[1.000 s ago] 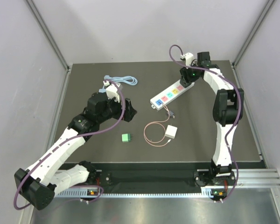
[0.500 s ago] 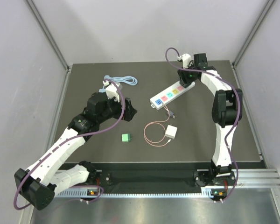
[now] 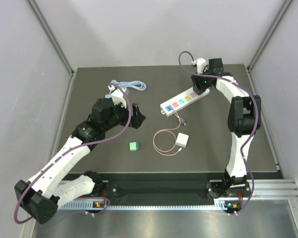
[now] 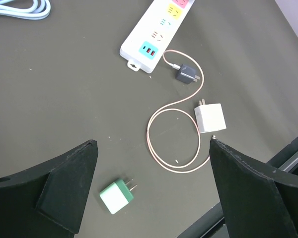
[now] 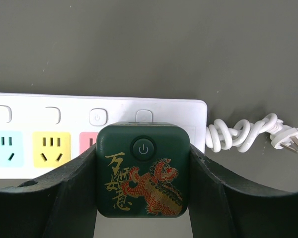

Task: Insert the plug

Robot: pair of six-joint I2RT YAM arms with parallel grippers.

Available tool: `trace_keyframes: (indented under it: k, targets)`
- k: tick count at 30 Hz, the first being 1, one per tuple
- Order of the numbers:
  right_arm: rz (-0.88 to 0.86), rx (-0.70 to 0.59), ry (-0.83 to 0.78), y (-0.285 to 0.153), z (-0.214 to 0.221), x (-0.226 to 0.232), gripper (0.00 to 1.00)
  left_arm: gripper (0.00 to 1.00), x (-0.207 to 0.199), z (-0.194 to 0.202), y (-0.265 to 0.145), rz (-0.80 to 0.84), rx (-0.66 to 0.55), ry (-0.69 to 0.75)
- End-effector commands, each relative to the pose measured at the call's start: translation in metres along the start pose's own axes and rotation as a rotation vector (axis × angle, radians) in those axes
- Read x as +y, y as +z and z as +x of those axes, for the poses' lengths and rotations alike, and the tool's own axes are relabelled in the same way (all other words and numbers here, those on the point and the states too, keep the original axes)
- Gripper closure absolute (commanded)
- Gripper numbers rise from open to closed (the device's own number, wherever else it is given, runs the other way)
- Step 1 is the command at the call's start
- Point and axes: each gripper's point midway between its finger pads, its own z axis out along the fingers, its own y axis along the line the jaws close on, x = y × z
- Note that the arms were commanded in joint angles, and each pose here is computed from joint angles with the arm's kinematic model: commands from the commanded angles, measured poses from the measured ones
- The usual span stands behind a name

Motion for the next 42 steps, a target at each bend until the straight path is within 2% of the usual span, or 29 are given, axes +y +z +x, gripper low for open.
trace_keyframes:
  k: [1, 2, 8, 24, 42]
  targets:
    - [-0.073, 0.251, 0.084, -0.011, 0.070, 0.019, 0.60, 0.02, -0.011, -0.031, -0.009, 0.034, -0.098, -0.008]
    - [-0.070, 0.241, 0.078, -0.013, 0.065, 0.017, 0.56, 0.02, -0.012, -0.031, -0.010, 0.035, -0.098, -0.010]
    - [-0.043, 0.180, 0.055, -0.020, 0.041, 0.008, 0.50, 0.02, -0.011, -0.030, -0.008, 0.032, -0.097, -0.015]
    - [0.008, 0.130, 0.017, -0.033, 0.018, -0.002, 0.38, 0.02, -0.009, -0.025, -0.002, 0.033, -0.081, -0.008]
    - [0.033, 0.074, -0.032, -0.042, -0.013, -0.004, 0.32, 0.02, -0.009, -0.024, 0.000, 0.034, -0.079, -0.001]
